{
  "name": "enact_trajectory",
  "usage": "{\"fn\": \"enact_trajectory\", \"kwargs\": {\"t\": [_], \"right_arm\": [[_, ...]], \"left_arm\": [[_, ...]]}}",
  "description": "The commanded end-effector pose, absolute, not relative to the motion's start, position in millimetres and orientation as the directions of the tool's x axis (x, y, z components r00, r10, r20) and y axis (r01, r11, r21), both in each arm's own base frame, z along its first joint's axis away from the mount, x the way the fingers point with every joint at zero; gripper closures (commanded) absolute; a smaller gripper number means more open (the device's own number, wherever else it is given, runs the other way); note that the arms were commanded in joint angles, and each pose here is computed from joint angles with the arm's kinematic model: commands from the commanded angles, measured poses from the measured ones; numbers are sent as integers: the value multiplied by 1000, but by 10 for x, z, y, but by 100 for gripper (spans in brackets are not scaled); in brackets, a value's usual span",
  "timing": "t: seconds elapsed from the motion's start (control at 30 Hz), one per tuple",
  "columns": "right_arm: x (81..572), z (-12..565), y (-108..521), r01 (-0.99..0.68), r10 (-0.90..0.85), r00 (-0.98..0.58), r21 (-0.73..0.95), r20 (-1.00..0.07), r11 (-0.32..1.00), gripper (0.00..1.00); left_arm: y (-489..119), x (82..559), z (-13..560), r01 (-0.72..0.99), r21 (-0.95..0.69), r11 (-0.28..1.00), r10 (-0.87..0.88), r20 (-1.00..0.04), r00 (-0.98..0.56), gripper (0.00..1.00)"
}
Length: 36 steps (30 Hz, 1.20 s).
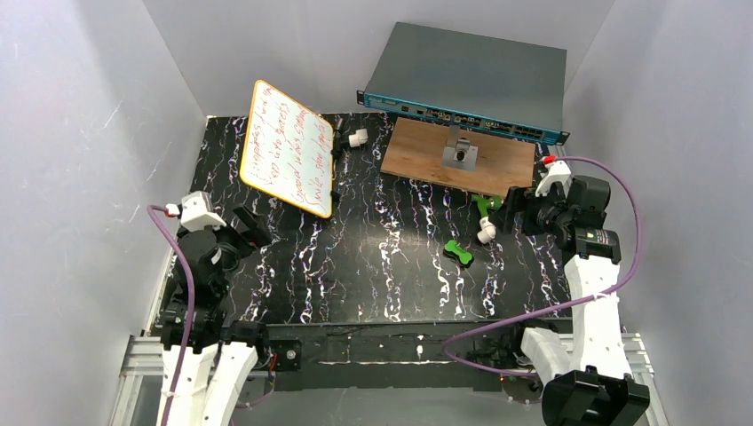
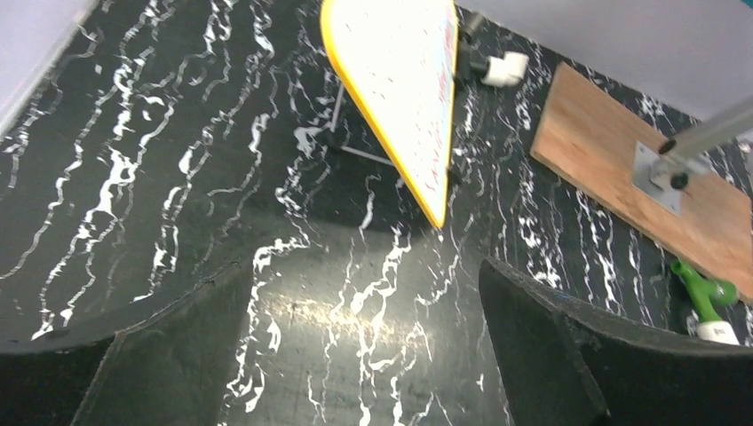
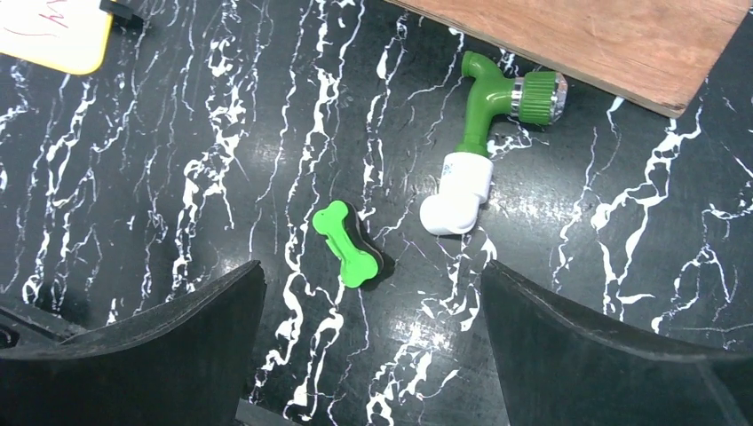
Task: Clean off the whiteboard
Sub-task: Pick up the whiteboard eraser from the center of the board.
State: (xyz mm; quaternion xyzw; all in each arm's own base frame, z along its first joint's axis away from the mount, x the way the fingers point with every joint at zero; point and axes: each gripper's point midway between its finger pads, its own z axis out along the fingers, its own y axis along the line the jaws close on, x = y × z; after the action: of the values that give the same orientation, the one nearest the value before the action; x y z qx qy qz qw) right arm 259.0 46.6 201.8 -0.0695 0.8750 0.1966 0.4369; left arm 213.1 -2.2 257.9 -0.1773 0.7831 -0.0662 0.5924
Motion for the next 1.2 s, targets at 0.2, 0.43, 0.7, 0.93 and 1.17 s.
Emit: {"fn": "enact_trajectory", "kwargs": {"t": [0.2,0.43,0.7,0.93,1.17], "right_arm": [[2603,2207,528,-303,87,-601,327,-795,895,5],[2492,2120,728,-501,-50,-588,315,-807,807,5],[2074,1699,1217,-901,-505,-335,113,-795,419,5],[2229,1282,1462,-915,-600,-329,91,-729,392,10],[2574,802,1406,-820,-632,-511,110,-583,562,27]], "left_arm": [[-254,2035,2398,-78,-325,942,-333,-888,-317,2],[-322,2038,2261,-52,-346,937,-342,-879,-333,2],[-618,1987,2165,64,-426,903,-364,-833,-416,2],[-677,1958,2028,73,-453,888,-378,-813,-442,1],[-726,1979,1925,82,-468,880,-381,-799,-466,0]]}}
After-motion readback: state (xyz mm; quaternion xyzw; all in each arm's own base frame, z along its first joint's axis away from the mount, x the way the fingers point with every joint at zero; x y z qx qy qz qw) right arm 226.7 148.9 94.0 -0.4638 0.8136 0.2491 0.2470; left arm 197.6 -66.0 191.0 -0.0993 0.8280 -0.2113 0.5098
